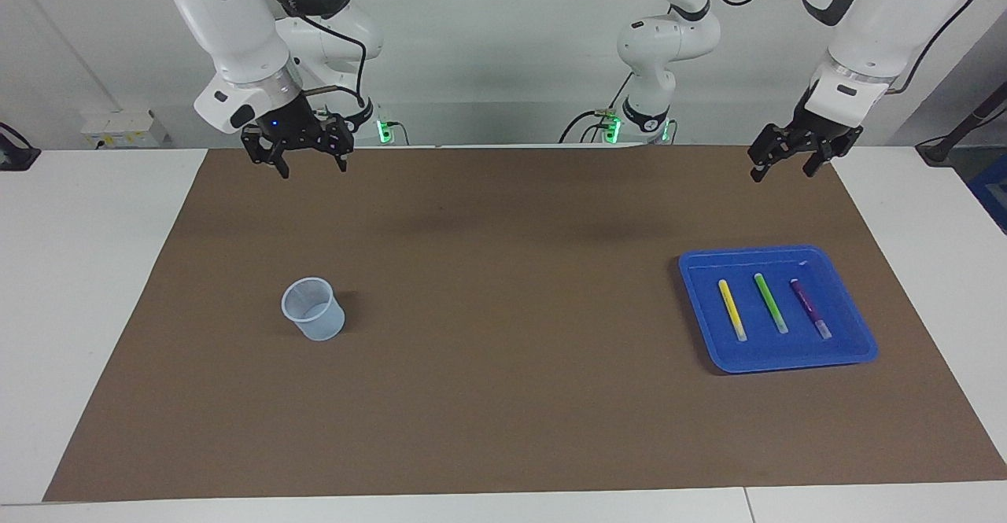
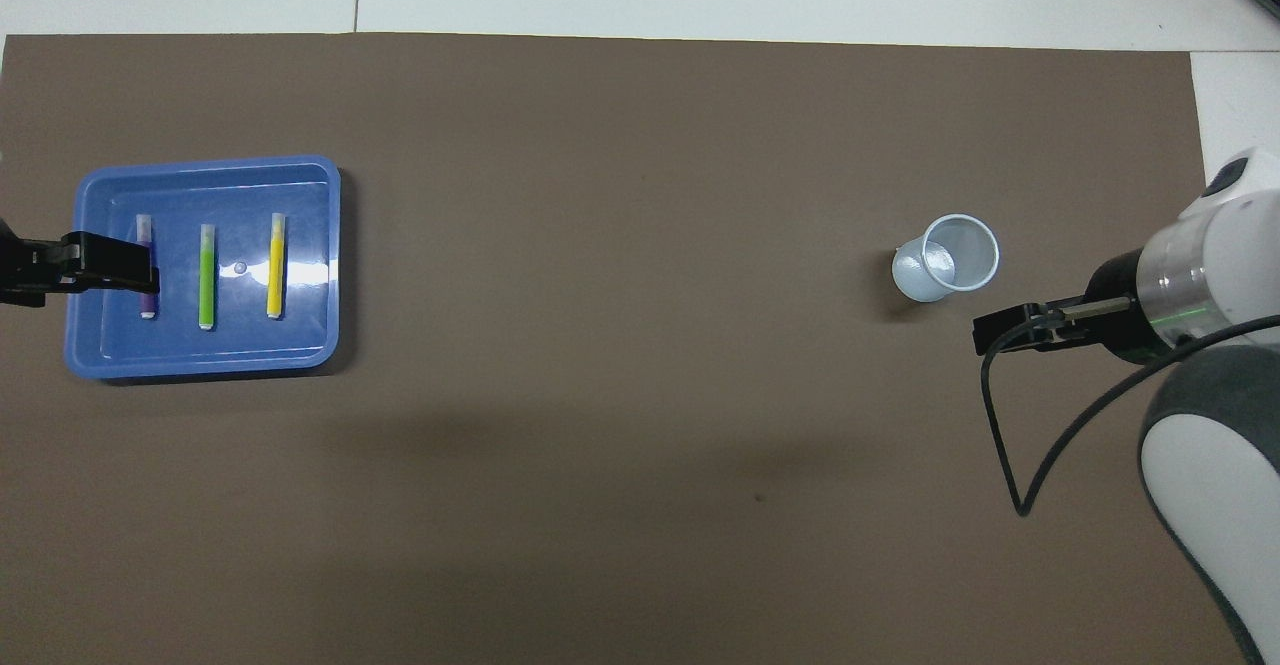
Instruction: Transfer and insert pens with both arms
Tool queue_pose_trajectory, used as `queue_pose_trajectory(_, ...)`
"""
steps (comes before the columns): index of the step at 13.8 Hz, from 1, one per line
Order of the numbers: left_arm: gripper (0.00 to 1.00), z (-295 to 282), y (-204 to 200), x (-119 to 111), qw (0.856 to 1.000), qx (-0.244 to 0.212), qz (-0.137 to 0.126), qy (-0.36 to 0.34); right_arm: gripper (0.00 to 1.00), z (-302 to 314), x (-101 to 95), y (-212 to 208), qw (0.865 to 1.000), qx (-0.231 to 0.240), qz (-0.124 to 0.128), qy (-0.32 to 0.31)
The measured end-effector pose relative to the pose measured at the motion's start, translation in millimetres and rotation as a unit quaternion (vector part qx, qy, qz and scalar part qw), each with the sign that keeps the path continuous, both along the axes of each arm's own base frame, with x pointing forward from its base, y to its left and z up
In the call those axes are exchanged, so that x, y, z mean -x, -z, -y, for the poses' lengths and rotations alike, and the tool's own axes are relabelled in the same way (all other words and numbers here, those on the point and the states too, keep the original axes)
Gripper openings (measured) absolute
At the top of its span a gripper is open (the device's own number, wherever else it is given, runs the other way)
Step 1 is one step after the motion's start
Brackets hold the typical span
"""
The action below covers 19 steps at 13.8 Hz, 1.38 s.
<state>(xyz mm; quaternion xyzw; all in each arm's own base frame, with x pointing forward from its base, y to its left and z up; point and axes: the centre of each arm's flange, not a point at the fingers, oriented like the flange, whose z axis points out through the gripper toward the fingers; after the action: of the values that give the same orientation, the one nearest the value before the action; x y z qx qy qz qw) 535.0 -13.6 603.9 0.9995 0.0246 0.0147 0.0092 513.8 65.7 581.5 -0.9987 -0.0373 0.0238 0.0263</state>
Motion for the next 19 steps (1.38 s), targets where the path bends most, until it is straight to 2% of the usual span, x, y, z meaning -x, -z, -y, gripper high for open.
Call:
queue_pose_trajectory(6,1.0,0.0,0.0,0.0,1.0,0.0,0.0,0.0,1.0,0.3,3.2,-6.0,1.0,0.0,0.005,-0.003)
queue_pose_trajectory(14,1.0,-6.2,-0.8,-0.2,1.0,0.0,0.002,-0.005,1.0,-1.1,11.8,3.6,0.999,0.001,-0.009,-0.041)
queue_pose_trajectory(19,1.0,-0.6,-8.5,3.8,1.0,-0.001,0.008,0.0,1.0,0.8,17.1,-12.6,0.997,0.0,0.008,-0.074)
